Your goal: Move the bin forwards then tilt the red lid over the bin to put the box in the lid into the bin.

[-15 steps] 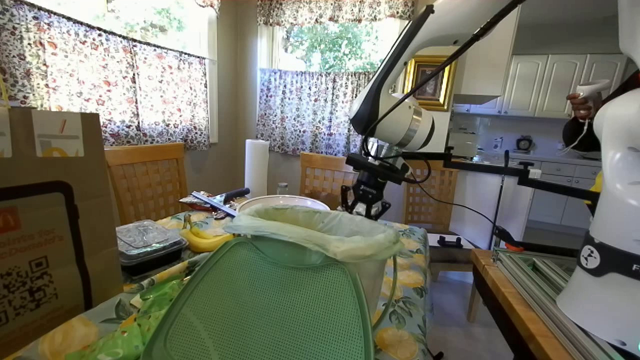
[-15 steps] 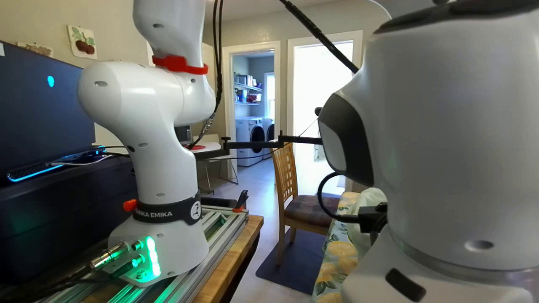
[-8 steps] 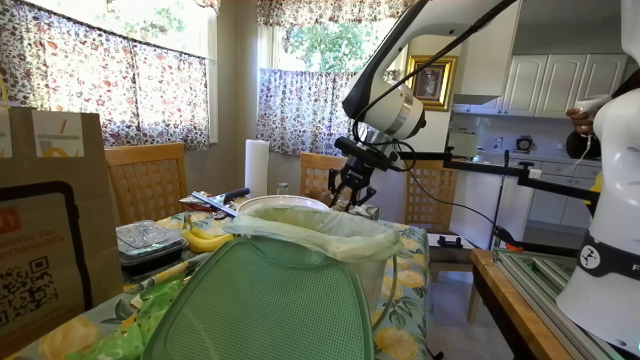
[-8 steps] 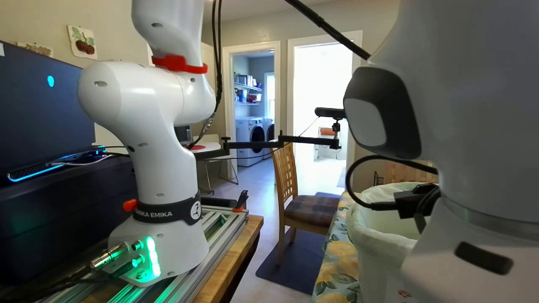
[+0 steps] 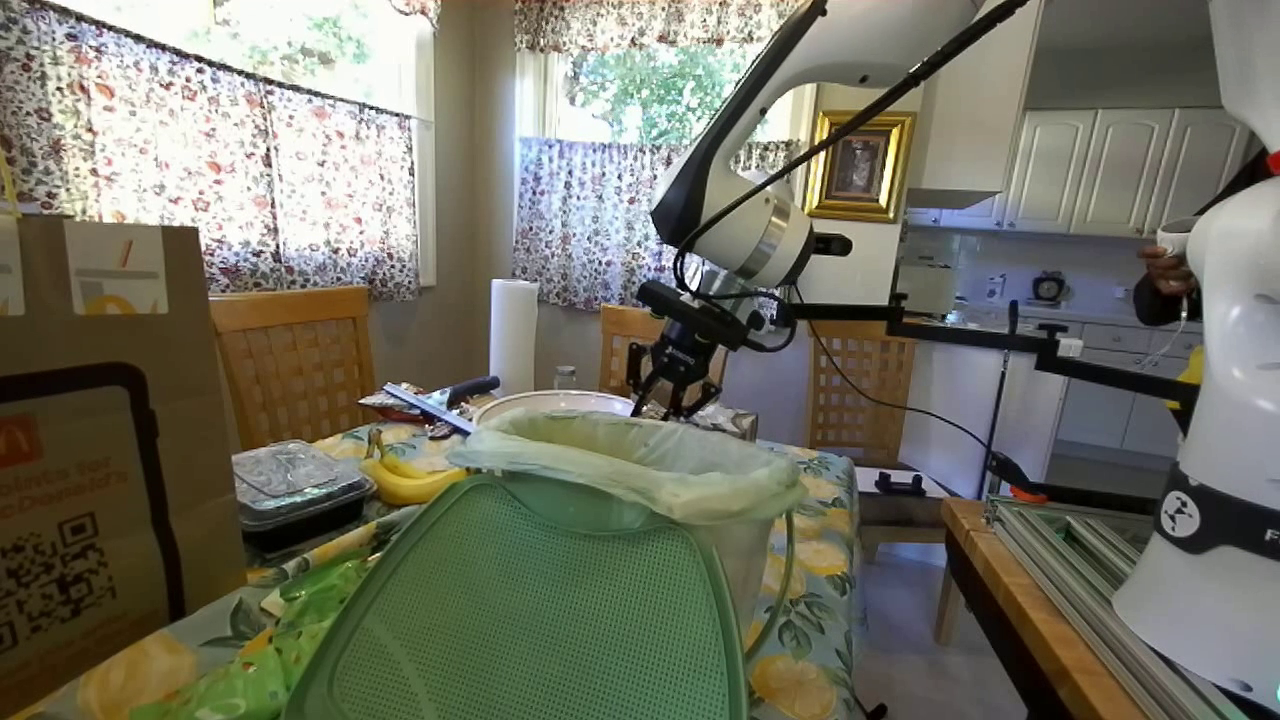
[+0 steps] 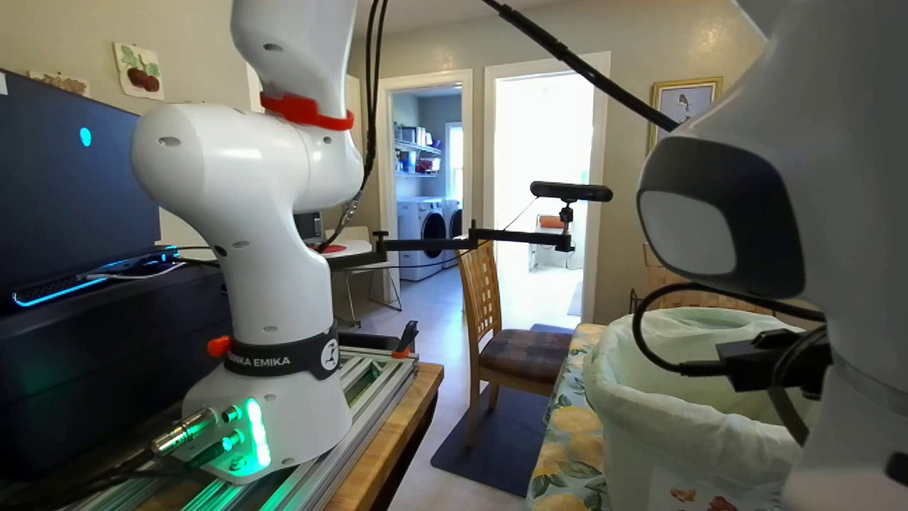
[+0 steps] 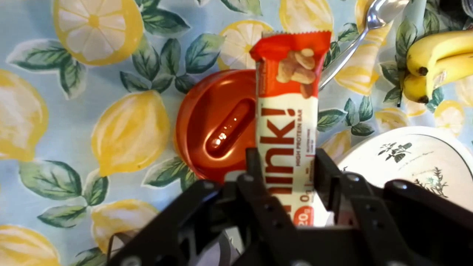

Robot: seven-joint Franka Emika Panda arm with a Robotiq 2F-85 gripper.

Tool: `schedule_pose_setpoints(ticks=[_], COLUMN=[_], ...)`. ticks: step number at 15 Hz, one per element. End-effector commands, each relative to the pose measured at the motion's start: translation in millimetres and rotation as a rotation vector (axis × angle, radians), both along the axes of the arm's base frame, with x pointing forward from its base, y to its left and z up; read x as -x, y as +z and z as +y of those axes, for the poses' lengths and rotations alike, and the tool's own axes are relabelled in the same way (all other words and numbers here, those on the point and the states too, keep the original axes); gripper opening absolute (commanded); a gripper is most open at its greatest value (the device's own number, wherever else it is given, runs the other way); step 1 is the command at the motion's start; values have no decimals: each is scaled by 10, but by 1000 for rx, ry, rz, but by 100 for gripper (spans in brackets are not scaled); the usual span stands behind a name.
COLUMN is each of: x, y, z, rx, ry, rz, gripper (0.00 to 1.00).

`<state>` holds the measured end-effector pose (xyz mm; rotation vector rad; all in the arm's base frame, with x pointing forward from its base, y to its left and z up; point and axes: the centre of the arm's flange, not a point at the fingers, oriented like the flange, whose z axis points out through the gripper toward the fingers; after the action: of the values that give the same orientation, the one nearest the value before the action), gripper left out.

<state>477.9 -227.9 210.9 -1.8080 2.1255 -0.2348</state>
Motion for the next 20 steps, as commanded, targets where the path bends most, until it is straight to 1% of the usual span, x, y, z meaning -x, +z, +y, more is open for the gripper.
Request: schedule_pose_setpoints(ticks=[1, 5, 6, 7, 8, 11, 12, 14, 16, 18, 19, 20], x=[-187, -225, -241, -251, -259, -210, -180, -129, -70, -60, -86, -107], y=[-224, -375, -407, -441, -459, -488, -502, -541, -601, -656, -696, -724], z=[-93, -129, -132, -125, -113, -39, -12, 41, 87, 67, 43, 34], rx=[-2, 5, 5, 2, -2, -32, -49, -77, -94, -79, -58, -54], ry=[-3, -2, -4, 0, -3, -30, -32, -43, -30, -29, -34, -28], rz=[30, 57, 64, 72, 76, 108, 121, 161, 223, 261, 266, 268], gripper=[14, 14, 64, 65, 71, 94, 99, 100, 100, 100, 100, 100])
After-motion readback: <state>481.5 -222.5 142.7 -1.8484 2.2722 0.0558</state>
